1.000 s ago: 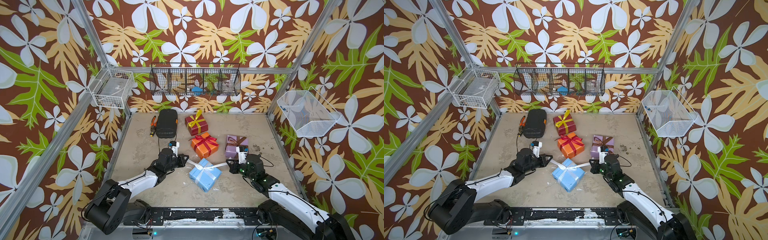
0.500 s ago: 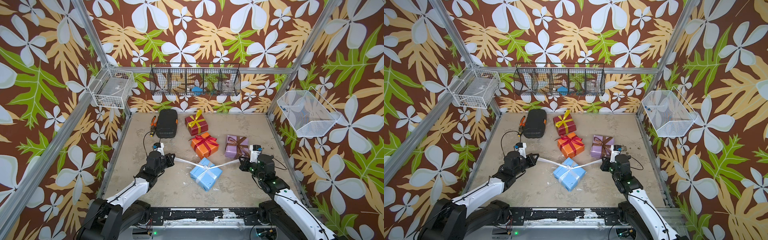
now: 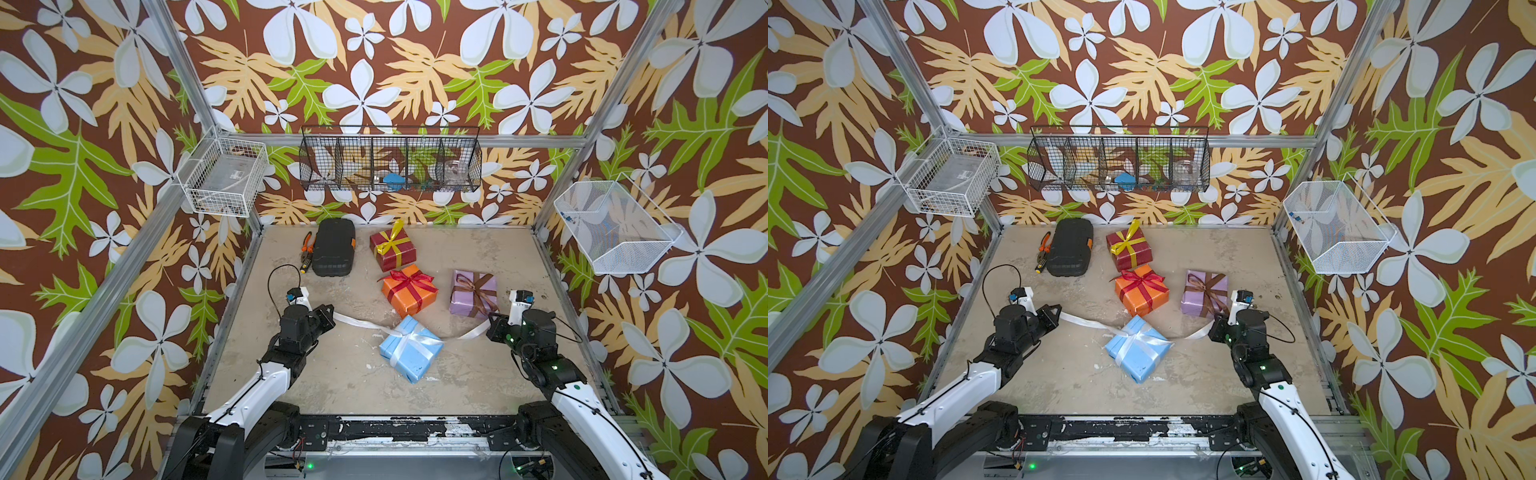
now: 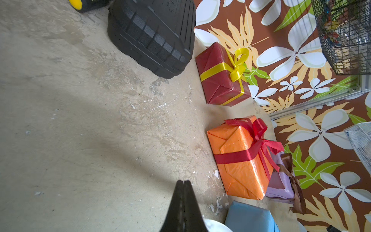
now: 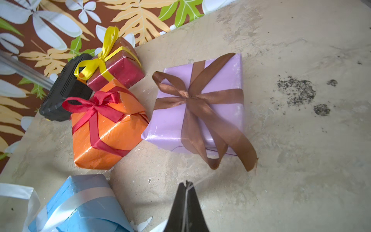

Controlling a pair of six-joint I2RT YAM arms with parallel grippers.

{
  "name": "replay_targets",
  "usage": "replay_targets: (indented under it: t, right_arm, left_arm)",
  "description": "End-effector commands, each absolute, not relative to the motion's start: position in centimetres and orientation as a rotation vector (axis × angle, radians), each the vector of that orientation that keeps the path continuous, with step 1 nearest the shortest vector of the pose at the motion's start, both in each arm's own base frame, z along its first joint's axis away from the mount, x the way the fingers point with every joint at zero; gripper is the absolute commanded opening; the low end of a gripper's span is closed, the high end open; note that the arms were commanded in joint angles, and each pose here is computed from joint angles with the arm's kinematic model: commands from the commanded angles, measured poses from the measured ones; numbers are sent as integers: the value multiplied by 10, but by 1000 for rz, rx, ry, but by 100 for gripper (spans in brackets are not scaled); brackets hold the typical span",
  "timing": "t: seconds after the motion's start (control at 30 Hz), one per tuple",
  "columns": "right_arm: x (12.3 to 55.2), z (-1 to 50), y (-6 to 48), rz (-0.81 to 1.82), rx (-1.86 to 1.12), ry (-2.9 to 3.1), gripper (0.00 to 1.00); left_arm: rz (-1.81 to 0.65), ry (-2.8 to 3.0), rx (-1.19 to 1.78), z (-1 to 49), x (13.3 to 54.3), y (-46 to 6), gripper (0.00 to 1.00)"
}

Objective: Untie the ribbon bows on the gift boxes
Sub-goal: Untie the ribbon from the gift box.

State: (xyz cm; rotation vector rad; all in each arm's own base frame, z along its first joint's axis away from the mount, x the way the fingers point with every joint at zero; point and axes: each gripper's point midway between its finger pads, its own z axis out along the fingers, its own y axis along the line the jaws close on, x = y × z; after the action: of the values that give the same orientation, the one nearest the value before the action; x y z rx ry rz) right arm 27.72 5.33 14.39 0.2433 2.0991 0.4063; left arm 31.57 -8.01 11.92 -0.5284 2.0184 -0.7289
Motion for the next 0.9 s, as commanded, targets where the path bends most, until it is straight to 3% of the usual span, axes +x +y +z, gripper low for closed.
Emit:
replay_targets:
  t: [0.0, 0.03, 0.07, 0.13, 0.17, 0.4, 0.53, 0.6, 0.67, 0.8, 0.87]
  right_arm:
    - [279, 151, 60, 456, 209, 2077, 0]
    - [279, 151, 65, 480, 194, 2083, 0]
    - [279, 152, 68, 493, 172, 2088, 6]
    - [278, 152, 76, 525, 118, 2109, 52]
    - [278, 151, 77, 528, 118, 2123, 97]
    - [271, 161, 102, 666, -1, 2131, 100]
    - [253, 166, 149, 870, -153, 2146, 100]
    - [240, 172, 178, 979, -237, 2130, 93]
    - [225, 178, 207, 1109, -306, 2102, 79]
    - [205, 185, 247, 1326, -363, 2040, 55]
    - [202, 178, 263, 1355, -389, 2055, 43]
  left_arm:
    - [-717, 2013, -535, 120, 317, -78, 0]
    - [-720, 2015, -528, 120, 317, -79, 11]
    - [-722, 2017, -527, 120, 317, -79, 42]
    - [-740, 2011, -541, 121, 317, -80, 99]
    - [-753, 2008, -535, 123, 317, -82, 100]
    - [-923, 2015, -368, 140, 313, -112, 100]
    - [-1010, 2067, -186, 144, 300, -155, 100]
    - [-1025, 2095, -136, 139, 291, -171, 95]
    - [-1054, 2121, -123, 131, 282, -182, 84]
    - [-1107, 2161, -106, 114, 267, -195, 47]
    - [-1140, 2179, -89, 108, 259, -202, 45]
